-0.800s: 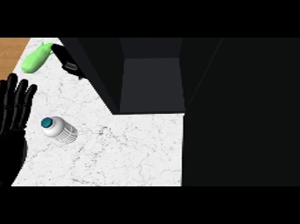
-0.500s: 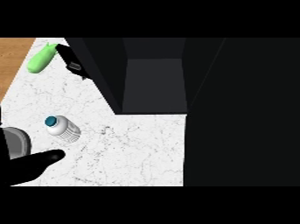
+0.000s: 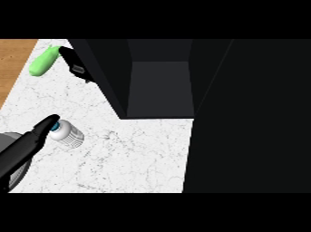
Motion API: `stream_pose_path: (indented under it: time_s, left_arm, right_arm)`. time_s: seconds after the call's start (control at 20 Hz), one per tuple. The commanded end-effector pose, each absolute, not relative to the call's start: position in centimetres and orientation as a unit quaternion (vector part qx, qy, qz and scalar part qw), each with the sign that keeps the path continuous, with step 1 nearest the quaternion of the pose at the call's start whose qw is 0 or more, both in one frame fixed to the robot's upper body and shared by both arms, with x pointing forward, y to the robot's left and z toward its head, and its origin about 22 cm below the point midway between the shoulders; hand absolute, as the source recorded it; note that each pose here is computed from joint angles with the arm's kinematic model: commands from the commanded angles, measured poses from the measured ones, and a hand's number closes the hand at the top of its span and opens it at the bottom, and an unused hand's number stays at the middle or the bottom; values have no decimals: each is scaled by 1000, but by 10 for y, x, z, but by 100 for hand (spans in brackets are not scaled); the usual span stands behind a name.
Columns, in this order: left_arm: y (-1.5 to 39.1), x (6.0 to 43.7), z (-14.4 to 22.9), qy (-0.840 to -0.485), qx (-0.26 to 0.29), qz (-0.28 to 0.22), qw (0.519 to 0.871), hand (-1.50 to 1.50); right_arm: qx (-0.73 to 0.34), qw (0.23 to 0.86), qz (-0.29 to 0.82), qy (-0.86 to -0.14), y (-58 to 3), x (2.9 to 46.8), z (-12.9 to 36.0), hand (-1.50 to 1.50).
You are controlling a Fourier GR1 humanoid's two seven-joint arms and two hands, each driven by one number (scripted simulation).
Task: Pick up the bottled water, place it into the cabinet and close the cabinet
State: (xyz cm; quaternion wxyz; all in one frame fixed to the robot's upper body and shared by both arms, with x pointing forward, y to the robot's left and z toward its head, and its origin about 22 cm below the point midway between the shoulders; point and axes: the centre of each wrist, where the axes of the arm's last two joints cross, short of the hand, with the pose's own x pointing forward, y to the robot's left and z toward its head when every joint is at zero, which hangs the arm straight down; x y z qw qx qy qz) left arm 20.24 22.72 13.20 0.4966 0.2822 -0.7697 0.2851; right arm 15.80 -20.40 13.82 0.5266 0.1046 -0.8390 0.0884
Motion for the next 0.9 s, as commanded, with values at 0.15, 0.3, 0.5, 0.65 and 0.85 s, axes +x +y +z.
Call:
stream_pose_path:
  time_s: [0.15, 0.3, 0.5, 0.65, 0.85]
  left_arm:
    - [201, 176, 168, -761, 302, 313, 482, -150]
    - [180, 168, 167, -754, 293, 318, 495, -150]
    - [170, 171, 182, -752, 290, 317, 500, -150]
    - [179, 159, 187, -743, 297, 317, 509, -150]
    - [180, 156, 182, -734, 305, 312, 520, -150]
  right_arm:
    - [123, 528, 85, -836, -182, 122, 162, -150]
    - [119, 528, 83, -837, -184, 119, 170, -150]
    - [128, 533, 87, -832, -172, 108, 166, -150]
    - [121, 526, 72, -838, -177, 98, 183, -150]
    - [118, 531, 67, -836, -170, 101, 181, -150]
